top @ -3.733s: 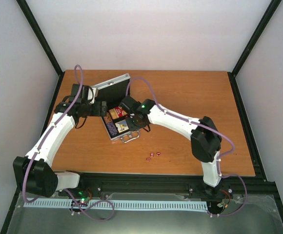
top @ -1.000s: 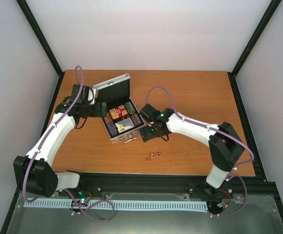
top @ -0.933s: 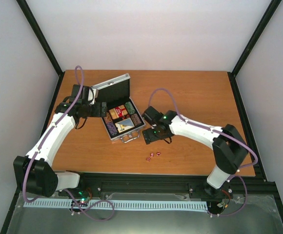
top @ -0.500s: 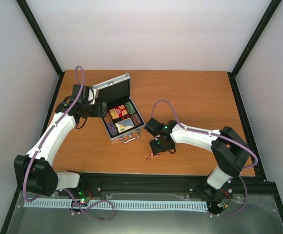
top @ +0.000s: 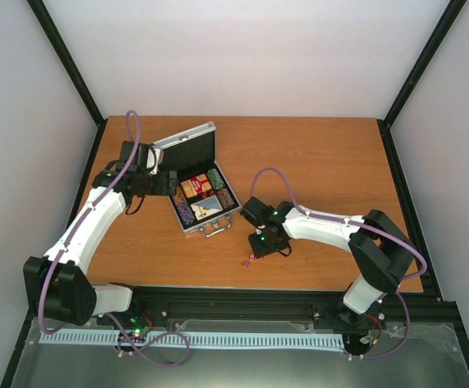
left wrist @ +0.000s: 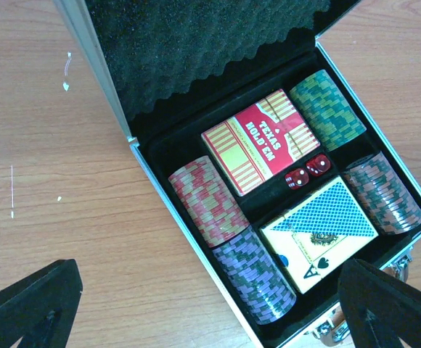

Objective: Pack up texas hold em set

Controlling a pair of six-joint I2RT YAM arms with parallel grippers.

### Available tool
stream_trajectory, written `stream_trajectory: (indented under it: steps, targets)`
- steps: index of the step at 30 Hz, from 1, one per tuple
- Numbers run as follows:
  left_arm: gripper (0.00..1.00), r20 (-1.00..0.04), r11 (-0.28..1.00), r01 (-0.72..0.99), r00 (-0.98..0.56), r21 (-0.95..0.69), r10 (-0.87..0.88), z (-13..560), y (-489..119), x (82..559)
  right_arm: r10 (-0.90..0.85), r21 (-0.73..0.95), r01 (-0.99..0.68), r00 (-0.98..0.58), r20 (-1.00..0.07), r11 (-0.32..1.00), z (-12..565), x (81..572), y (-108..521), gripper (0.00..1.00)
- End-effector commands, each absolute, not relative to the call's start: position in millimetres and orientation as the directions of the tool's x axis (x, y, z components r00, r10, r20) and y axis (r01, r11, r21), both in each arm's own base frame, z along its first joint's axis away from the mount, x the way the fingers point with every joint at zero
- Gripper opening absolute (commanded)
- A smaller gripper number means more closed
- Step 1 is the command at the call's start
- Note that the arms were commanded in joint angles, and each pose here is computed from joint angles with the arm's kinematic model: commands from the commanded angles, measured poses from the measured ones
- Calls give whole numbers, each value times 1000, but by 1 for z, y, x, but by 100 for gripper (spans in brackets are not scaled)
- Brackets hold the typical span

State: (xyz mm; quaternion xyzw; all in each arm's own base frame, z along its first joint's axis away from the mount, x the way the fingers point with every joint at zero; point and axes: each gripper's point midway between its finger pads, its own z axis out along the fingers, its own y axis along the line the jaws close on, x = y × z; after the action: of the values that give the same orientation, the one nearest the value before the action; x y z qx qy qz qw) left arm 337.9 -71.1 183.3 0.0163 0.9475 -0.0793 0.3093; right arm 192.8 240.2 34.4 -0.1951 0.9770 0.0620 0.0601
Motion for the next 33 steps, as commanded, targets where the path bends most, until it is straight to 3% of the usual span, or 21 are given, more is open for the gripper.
stream_trajectory:
  steps: [1, 4, 15, 25, 33]
  targets:
    - [100, -602, 988, 77, -798, -135, -20, 185, -69, 342, -368, 86, -377, -924, -104, 922, 23, 185, 234, 51]
    - [100, -601, 988, 77, -799, -135, -20, 184, -69, 342, -361, 88, -369, -927, -99, 925, 22, 184, 234, 46]
    - [100, -600, 988, 78, -799, -136, -20, 184, -69, 343, -382, 93, -387, -922, -71, 917, 11, 179, 237, 45]
    - [100, -600, 988, 80, -800, -132, -15, 183, -69, 343, -382, 57, -385, -922, -58, 921, 6, 182, 235, 4]
    - [100, -605, 988, 82, -796, -128, -13, 187, -68, 342, -392, 51, -408, -900, -188, 912, 66, 221, 266, 3]
